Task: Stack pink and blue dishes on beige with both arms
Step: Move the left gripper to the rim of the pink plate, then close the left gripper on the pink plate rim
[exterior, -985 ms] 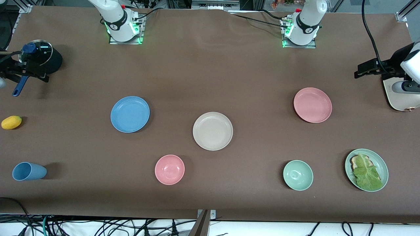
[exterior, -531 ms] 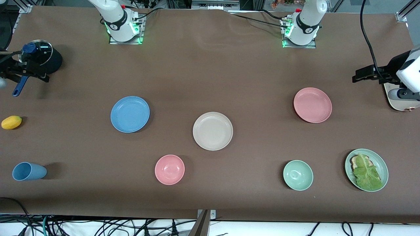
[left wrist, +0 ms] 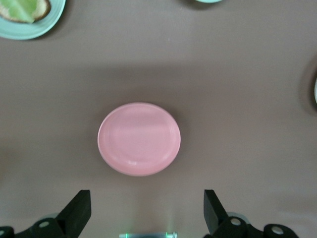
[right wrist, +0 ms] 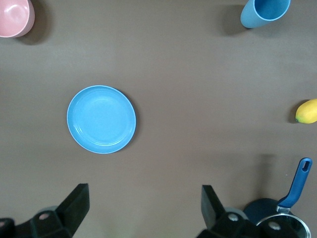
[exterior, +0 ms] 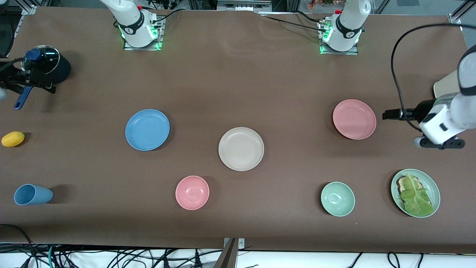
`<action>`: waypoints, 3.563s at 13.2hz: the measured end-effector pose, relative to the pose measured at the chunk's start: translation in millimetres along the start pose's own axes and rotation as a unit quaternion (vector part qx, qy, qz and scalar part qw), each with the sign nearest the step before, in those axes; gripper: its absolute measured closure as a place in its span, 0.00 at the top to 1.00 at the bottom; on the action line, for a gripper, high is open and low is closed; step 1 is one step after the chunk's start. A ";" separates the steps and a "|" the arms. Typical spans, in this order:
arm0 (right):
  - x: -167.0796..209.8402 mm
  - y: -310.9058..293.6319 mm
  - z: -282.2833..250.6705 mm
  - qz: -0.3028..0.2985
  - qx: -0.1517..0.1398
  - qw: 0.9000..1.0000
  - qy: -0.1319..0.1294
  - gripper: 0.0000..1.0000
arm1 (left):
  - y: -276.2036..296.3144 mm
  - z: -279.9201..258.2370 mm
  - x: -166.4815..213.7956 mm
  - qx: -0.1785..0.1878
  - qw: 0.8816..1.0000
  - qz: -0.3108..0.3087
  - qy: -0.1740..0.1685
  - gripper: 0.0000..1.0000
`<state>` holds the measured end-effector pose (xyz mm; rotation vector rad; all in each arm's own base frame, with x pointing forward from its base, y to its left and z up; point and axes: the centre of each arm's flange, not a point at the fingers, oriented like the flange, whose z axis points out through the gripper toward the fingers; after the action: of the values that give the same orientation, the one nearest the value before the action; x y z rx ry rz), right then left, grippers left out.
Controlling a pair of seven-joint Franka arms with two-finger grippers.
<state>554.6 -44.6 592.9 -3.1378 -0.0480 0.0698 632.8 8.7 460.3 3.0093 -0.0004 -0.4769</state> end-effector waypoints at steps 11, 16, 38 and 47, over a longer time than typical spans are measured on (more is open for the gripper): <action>-0.1 -0.1 -0.4 0.000 0.000 1.000 0.000 1.00 | -4.9 116.4 77.6 0.010 1.000 0.002 -0.015 1.00; -0.1 -0.1 -0.4 0.000 0.000 1.000 0.000 1.00 | -38.5 154.2 83.4 0.011 0.998 0.029 0.046 1.00; -0.2 0.4 -0.3 0.000 0.000 1.000 0.000 1.00 | -160.7 267.7 -59.0 -0.103 0.987 0.057 0.108 1.00; -0.4 1.3 -0.2 0.001 0.000 1.000 -0.001 1.00 | -164.2 305.3 -63.4 -0.125 0.987 0.022 0.097 0.95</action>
<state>554.2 -46.0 593.1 -3.1376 -0.0442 0.0729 475.9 144.6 175.5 2.7889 0.0057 -0.1623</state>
